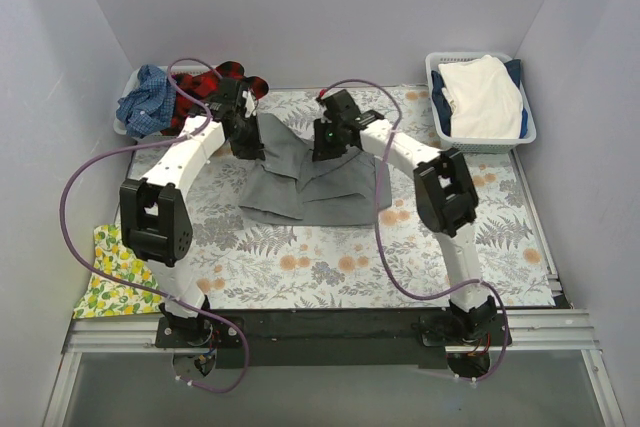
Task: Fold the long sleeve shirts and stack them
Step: Fold the shirt
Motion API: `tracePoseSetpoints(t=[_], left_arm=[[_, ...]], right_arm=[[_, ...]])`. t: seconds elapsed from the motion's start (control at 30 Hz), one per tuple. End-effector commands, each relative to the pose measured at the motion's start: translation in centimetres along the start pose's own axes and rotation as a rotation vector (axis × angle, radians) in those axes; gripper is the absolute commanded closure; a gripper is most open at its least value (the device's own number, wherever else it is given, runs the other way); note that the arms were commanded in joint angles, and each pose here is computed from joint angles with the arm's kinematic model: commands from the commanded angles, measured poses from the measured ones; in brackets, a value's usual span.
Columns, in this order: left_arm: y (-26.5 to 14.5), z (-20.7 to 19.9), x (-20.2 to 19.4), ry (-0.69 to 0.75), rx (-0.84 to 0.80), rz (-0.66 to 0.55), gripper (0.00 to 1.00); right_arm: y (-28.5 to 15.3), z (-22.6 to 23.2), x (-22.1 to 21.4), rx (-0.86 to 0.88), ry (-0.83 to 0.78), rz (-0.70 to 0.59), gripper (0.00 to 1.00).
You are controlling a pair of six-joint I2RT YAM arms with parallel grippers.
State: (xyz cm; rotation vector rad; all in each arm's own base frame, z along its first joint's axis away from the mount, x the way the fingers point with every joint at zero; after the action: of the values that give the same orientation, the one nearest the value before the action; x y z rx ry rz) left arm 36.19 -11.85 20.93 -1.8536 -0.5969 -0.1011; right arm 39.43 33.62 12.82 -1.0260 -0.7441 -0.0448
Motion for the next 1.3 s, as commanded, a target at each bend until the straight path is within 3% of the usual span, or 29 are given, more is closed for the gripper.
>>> tracePoseSetpoints(t=[0.0,0.13,0.37,0.8,0.97,1.07,1.17,1.27], left_arm=[[-2.2,-2.2,1.2,0.022,-0.008,-0.072,0.98],[-2.0,-3.1,1.2,0.023,0.004,-0.066,0.98],[-0.1,-4.7,0.5,0.034,0.069,-0.052,0.98],[0.1,-6.5,1.7,0.021,0.186,-0.115,0.97],[-0.7,-6.3,1.6,0.024,0.192,-0.129,0.97],[-1.4,-6.0,1.5,0.037,0.195,-0.137,0.97],[-2.0,-5.9,1.0,0.043,0.175,-0.125,0.96],[-2.8,-5.9,0.6,0.042,0.148,-0.118,0.96]], right_arm=[[-7.5,-4.5,2.4,-0.175,0.070,-0.135,0.71],[-10.2,-8.5,-0.7,-0.315,0.105,-0.058,0.70],[-10.6,-11.7,-7.0,-0.454,0.104,0.095,0.70],[-8.8,-12.2,-10.8,-0.400,0.147,0.235,0.71],[-8.9,-11.4,-10.0,-0.328,0.115,0.203,0.72],[-10.0,-11.4,-9.1,-0.398,0.139,0.175,0.73],[-11.5,-10.9,-7.1,-0.442,0.146,0.074,0.73],[-11.5,-8.8,-4.4,-0.352,0.076,0.009,0.73]])
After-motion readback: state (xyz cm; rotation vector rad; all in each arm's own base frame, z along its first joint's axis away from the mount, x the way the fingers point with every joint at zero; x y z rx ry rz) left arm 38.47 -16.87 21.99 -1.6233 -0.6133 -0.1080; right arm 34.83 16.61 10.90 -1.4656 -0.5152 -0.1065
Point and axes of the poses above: each gripper's point midway between its finger pads, its own y axis out along the fingers, its own z axis along the line the jaws close on, x = y × z, the point moved 8 cm from there along -y, back along the fingers, and after that the axes turned 11 degrees about -y, right-handed, at the moved point
